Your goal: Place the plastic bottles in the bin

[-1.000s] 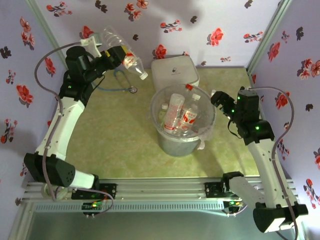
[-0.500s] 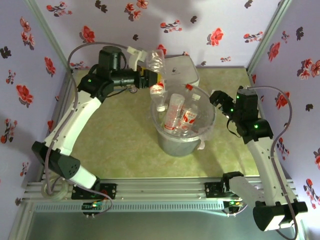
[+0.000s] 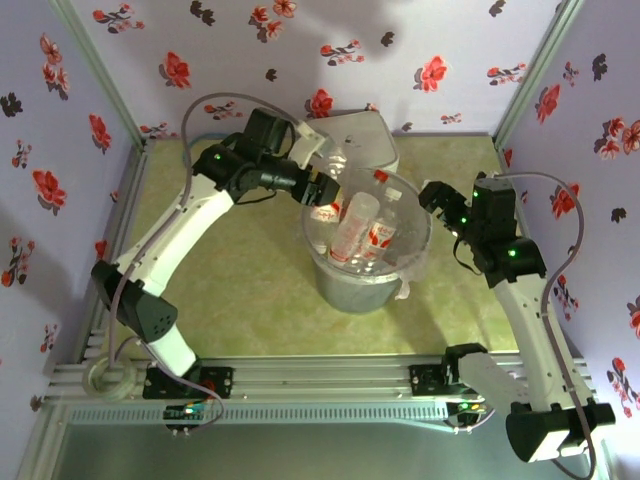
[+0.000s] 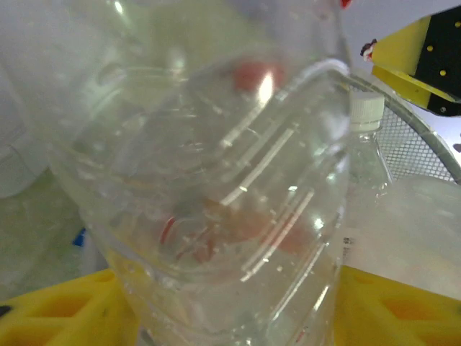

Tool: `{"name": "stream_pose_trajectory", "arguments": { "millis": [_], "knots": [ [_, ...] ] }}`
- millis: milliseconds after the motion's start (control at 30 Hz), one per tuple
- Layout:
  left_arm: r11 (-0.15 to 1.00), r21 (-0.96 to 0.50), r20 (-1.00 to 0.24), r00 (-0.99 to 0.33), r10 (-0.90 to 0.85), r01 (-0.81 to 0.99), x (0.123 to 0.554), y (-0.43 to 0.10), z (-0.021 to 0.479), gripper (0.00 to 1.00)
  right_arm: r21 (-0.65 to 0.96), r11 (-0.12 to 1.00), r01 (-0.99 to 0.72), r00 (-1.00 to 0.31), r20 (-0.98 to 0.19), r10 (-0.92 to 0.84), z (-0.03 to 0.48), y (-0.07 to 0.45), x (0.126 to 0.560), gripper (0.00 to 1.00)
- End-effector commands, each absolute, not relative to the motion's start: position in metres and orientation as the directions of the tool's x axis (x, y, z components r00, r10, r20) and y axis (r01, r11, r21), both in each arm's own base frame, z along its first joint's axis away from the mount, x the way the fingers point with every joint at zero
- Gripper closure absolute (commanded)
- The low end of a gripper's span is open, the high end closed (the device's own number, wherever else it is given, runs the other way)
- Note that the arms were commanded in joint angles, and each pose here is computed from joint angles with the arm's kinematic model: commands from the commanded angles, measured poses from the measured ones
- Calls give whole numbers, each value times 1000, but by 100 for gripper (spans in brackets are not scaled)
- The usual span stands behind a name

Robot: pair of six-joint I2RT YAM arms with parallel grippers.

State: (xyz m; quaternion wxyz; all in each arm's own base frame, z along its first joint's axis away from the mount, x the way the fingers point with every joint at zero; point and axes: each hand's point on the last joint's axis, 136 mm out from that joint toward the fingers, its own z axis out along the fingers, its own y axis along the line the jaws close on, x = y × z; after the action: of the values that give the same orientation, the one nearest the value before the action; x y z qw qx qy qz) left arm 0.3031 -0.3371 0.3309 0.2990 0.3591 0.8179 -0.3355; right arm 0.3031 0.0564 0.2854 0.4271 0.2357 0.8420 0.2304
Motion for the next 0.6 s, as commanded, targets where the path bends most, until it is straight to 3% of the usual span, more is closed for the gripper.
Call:
{"name": "stream_pose_trajectory", "arguments": {
  "millis": [0, 133, 233, 567],
  "knots": [
    [504, -297, -766, -517, 381, 811, 302, -338, 348, 21, 610, 768, 196, -513, -604, 610, 287, 57, 306, 7],
    [528, -298, -811, -503, 299, 795, 313, -335, 374, 12, 610, 768, 195, -514, -604, 610, 287, 57, 306, 7],
    [550, -304, -844, -488, 223, 778, 324, -329, 393, 13, 610, 768, 195, -514, -604, 610, 287, 57, 306, 7],
    [637, -305, -885, -458, 85, 708, 373, -337, 403, 44, 613, 765, 196, -521, -596, 611, 282, 58, 307, 7]
  ]
}}
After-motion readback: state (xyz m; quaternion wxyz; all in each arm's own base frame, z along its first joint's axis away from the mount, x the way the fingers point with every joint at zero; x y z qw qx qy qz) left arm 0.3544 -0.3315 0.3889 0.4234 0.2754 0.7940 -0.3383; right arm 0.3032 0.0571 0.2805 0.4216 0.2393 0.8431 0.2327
